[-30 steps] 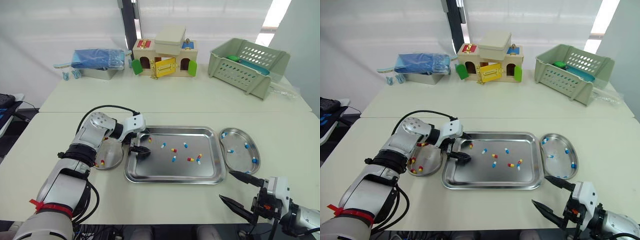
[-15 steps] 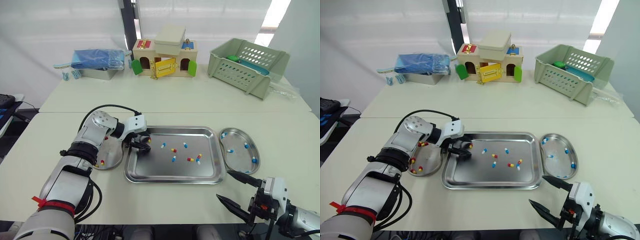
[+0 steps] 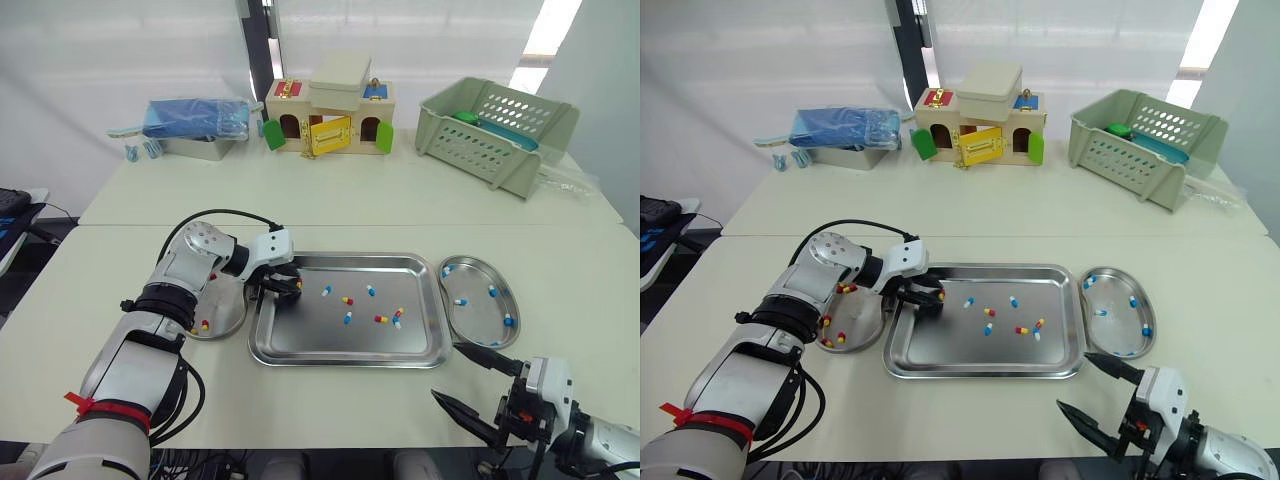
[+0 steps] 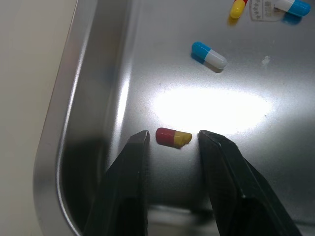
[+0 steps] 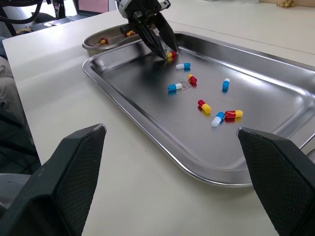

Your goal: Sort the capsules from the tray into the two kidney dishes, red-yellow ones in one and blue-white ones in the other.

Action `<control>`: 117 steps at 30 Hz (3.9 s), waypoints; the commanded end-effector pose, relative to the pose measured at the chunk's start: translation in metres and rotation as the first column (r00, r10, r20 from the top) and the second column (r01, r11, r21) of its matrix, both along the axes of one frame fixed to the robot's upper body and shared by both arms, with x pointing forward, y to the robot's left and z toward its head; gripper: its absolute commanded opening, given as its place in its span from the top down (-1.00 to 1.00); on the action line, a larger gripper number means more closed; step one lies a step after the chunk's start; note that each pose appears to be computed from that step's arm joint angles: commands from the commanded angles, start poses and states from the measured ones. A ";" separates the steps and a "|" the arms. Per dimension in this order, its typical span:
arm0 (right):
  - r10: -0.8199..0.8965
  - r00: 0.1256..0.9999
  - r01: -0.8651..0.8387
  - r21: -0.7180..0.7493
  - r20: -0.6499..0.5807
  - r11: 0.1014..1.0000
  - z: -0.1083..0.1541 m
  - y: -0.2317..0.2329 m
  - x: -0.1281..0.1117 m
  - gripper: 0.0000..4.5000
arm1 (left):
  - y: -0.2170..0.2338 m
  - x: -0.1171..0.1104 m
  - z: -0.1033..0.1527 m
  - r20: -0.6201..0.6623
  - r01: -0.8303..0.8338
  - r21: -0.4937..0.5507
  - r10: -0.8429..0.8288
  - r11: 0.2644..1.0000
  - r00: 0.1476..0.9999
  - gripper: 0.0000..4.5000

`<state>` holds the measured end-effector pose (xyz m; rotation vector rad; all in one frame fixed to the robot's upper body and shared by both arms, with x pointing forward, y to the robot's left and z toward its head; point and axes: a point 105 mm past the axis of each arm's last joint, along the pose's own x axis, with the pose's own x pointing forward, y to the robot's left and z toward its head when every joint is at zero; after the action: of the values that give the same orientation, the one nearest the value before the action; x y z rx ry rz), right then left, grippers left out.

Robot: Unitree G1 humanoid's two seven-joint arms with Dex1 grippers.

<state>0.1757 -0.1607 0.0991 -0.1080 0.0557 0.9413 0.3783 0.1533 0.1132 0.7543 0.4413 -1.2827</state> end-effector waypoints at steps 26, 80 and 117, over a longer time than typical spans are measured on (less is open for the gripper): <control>0.004 0.999 -0.005 0.013 0.040 1.000 0.007 0.004 0.004 -1.00 | 0.009 -0.001 -0.012 -0.025 -0.022 0.072 0.023 0.997 0.999 0.66; -0.106 0.991 0.111 -0.054 0.087 0.992 0.035 -0.079 0.049 -1.00 | 0.152 -0.103 0.054 0.065 -0.666 -0.294 0.710 0.685 0.701 -0.98; -0.129 0.991 0.110 -0.363 -0.027 0.925 0.074 -0.144 0.110 -1.00 | 0.139 -0.193 0.023 0.142 -0.537 -0.584 0.728 0.609 0.671 -0.98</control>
<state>0.2858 -0.3196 0.1562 -0.3916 0.3133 0.7409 0.1869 0.3068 0.1184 0.2679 0.1100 -0.4267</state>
